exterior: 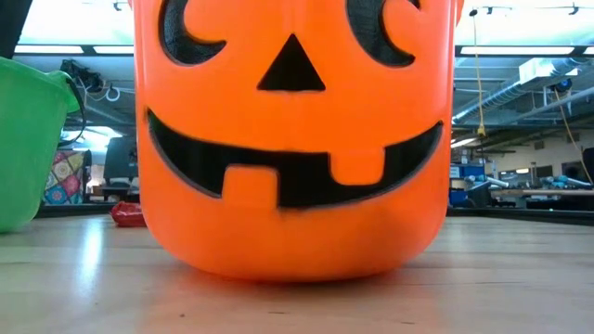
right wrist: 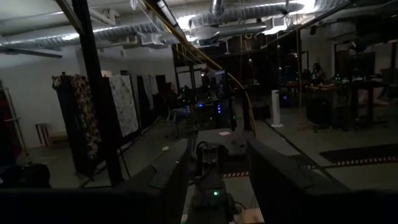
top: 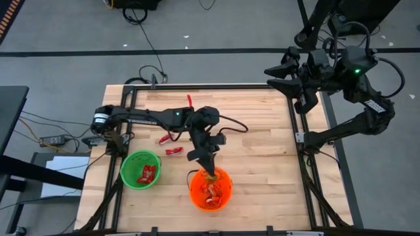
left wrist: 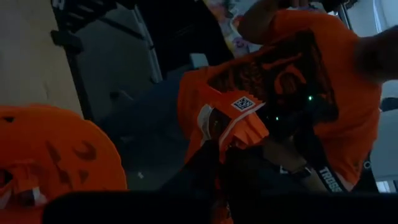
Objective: Sort candy by brand, put in halloween buckets
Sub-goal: Put the orange chocolate into the orange bucket, then put the red chocolate into the green bucket
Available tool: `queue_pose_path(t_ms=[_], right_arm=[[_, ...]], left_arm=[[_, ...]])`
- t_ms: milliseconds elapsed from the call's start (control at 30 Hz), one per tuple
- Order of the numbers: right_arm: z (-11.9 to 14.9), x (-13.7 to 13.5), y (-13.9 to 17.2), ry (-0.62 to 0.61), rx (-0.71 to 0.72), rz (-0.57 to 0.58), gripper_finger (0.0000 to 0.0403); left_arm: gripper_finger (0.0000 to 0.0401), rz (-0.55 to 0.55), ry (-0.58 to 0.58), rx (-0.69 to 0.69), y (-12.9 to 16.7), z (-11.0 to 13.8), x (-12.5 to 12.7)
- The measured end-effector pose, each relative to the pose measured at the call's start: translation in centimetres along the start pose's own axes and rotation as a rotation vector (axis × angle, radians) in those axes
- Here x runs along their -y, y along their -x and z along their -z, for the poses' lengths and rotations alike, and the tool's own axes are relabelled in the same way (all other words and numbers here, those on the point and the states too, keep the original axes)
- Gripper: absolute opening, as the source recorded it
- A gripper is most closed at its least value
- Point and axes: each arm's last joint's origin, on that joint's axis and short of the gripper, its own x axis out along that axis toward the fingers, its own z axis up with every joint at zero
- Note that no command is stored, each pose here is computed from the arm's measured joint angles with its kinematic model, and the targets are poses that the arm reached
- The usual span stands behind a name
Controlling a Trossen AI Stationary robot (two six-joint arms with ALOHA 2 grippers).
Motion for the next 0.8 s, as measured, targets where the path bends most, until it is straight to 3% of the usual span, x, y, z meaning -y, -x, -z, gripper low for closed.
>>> queue_pose_path(t_ms=[467,667,800], right_arm=[[0.1,-0.5,-0.1,-0.068,0.003,0.011,0.017],[0.2,-1.2,-0.2,-0.076,-0.002,-0.004,0.017],[0.3,-1.6,-0.3,-0.081,-0.009,-0.03,0.017]], left_arm=[[0.0171,0.062,-0.066,-0.053,-3.1,0.9,1.8],[0.0186,0.08,-0.072,-0.053,-3.5,0.9,2.4],[0.0186,0.089,-0.147,-0.041,-2.8,1.0,3.5]])
